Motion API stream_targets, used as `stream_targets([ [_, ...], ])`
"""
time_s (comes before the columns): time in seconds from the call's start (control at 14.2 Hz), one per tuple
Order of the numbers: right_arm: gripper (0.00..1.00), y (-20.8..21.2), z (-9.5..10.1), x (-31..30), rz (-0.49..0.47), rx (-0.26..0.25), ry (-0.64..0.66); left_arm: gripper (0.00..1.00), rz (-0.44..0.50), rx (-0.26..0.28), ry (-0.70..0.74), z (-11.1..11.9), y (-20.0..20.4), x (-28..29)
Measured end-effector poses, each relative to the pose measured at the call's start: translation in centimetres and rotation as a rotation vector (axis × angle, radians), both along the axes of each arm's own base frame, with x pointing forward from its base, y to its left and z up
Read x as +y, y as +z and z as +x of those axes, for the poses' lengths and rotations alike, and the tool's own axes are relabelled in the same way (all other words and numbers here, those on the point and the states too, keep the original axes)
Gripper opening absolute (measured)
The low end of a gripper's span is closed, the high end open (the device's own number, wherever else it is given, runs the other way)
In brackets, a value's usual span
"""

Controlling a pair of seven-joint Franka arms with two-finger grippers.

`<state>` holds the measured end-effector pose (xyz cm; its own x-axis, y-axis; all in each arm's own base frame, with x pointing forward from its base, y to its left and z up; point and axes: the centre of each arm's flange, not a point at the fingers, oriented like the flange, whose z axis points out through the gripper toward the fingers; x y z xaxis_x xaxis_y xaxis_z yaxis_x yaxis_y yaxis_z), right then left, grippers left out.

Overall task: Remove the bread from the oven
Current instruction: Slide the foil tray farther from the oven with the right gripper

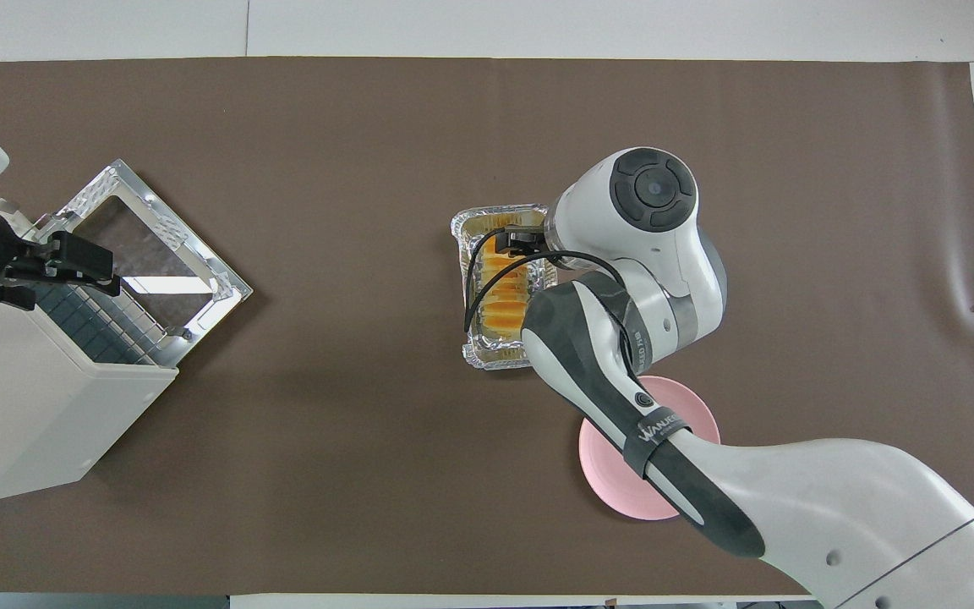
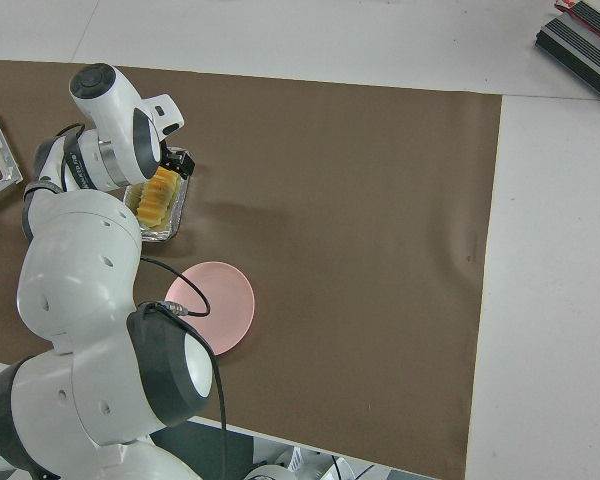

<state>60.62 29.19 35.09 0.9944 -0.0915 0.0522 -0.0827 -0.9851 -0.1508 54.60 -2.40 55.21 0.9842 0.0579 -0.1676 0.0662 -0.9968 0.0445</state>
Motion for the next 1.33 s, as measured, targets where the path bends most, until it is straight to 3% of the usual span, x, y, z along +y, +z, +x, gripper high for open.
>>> stream_targets([
  [0.28, 0.96, -2.8, -0.5, -0.4, 0.023, 0.063, -0.056, 1.0, 0.0, 0.0, -0.022, -0.6, 0.2, 0.0],
  [0.35, 0.89, -3.1, -0.7, -0.4, 0.023, 0.073, -0.058, 1.0, 0.0, 0.0, -0.024, -0.6, 0.2, 0.0],
  [0.63, 0.41, -4.0, -1.5, -0.5, 0.01, 0.104, -0.054, 1.0, -0.003, 0.033, -0.045, -1.0, 0.1, 0.8],
  [0.91, 0.02, -3.8, -1.9, -0.2, 0.01, 0.102, -0.048, 1.0, 0.008, 0.04, -0.075, -1.1, 0.0, 0.9],
  [1.12, 0.02, -2.9, -1.2, -1.5, 0.014, 0.084, -0.037, 1.0, 0.014, 0.04, -0.078, -1.1, 0.0, 0.8],
  [1.33, 0.02, -1.2, 1.5, -8.4, 0.064, 0.064, 0.002, 1.0, 0.015, 0.037, -0.079, -1.1, 0.2, 0.8],
])
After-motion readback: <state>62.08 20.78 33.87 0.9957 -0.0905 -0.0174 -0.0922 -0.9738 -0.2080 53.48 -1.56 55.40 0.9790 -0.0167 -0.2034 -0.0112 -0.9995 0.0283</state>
